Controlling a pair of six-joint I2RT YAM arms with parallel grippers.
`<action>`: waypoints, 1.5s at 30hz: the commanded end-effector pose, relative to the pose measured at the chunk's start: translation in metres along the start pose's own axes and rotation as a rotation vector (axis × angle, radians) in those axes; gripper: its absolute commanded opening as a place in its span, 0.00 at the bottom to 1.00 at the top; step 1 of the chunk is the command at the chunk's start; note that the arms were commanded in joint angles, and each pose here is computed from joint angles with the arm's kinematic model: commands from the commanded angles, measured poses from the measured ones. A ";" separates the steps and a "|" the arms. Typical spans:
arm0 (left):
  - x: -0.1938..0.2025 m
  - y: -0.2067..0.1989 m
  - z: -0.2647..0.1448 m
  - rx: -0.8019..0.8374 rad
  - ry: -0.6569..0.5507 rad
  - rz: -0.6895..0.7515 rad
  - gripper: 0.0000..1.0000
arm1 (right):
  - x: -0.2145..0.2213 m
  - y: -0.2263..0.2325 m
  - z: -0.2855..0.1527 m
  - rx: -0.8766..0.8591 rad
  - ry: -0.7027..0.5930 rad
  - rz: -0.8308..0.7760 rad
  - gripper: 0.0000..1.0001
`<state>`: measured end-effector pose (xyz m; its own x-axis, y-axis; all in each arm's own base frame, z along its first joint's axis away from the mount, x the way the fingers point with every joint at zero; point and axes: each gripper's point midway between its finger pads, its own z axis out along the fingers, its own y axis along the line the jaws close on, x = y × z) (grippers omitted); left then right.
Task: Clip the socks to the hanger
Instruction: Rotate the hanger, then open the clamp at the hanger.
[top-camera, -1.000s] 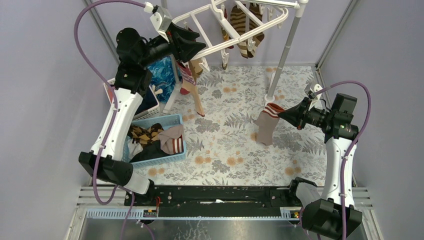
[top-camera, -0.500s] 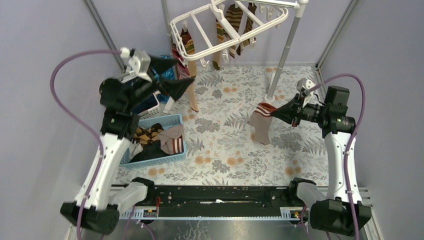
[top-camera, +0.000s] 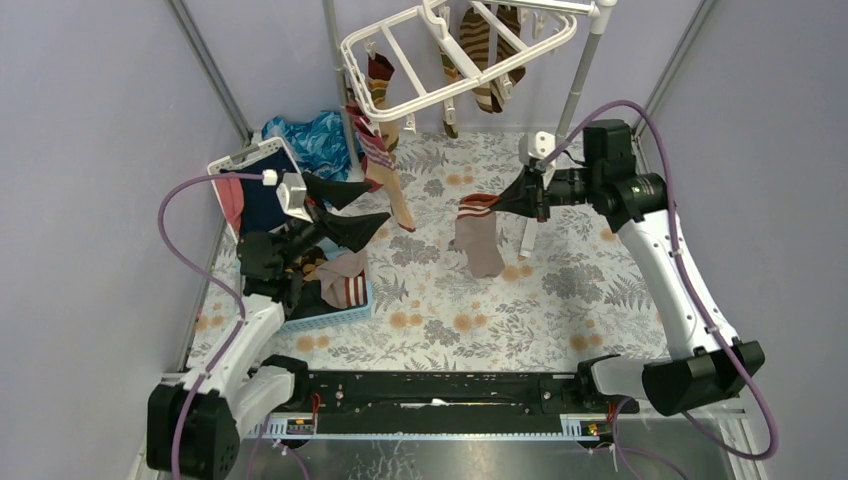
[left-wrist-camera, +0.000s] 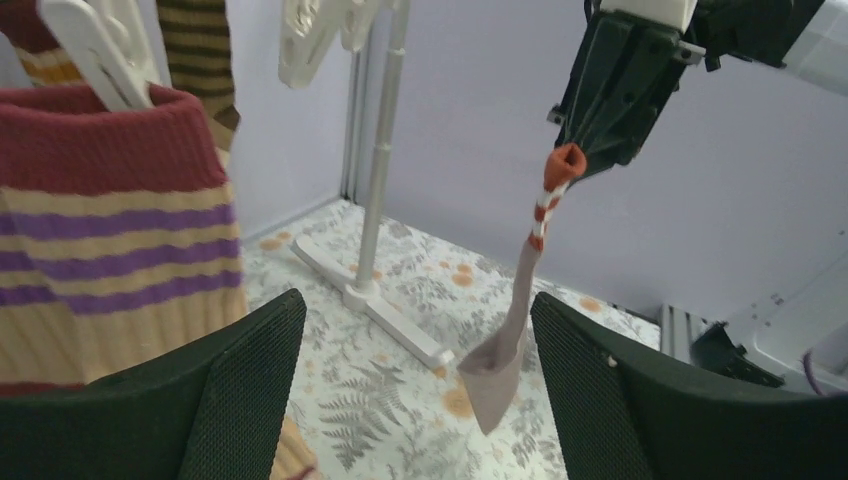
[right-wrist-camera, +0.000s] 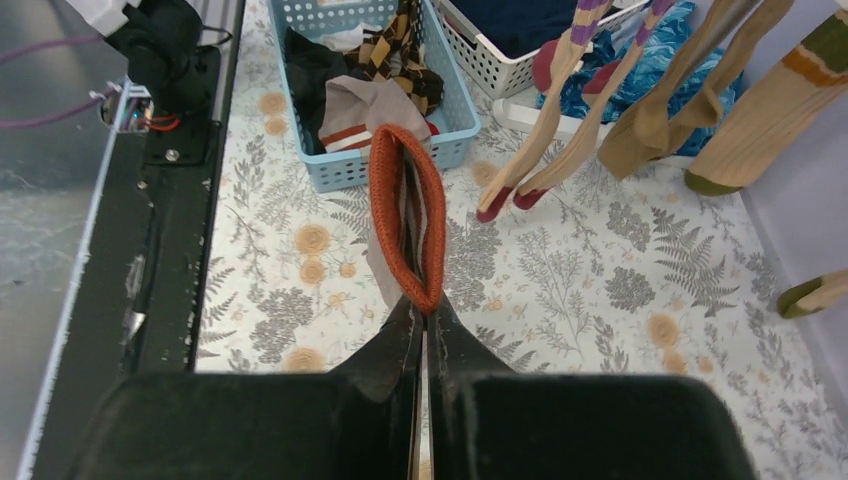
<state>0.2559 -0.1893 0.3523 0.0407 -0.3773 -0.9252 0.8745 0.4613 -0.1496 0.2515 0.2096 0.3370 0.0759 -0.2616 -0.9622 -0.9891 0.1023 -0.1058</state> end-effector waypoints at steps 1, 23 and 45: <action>-0.055 -0.014 0.003 0.088 -0.266 0.148 0.86 | -0.005 -0.018 0.019 -0.009 0.022 -0.134 0.00; -0.034 0.054 0.057 -0.132 -0.400 0.461 0.83 | 0.013 -0.020 0.047 -0.009 0.026 -0.169 0.01; -0.038 0.062 0.103 0.111 -0.343 0.252 0.77 | 0.028 -0.021 0.052 -0.069 0.083 -0.099 0.00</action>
<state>0.3659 -0.2324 0.3959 0.3972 -0.4584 -0.7950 0.8441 0.5224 0.1205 0.2817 0.2473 0.2833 0.1259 -0.3625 -0.9234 -0.9890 0.0265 -0.1452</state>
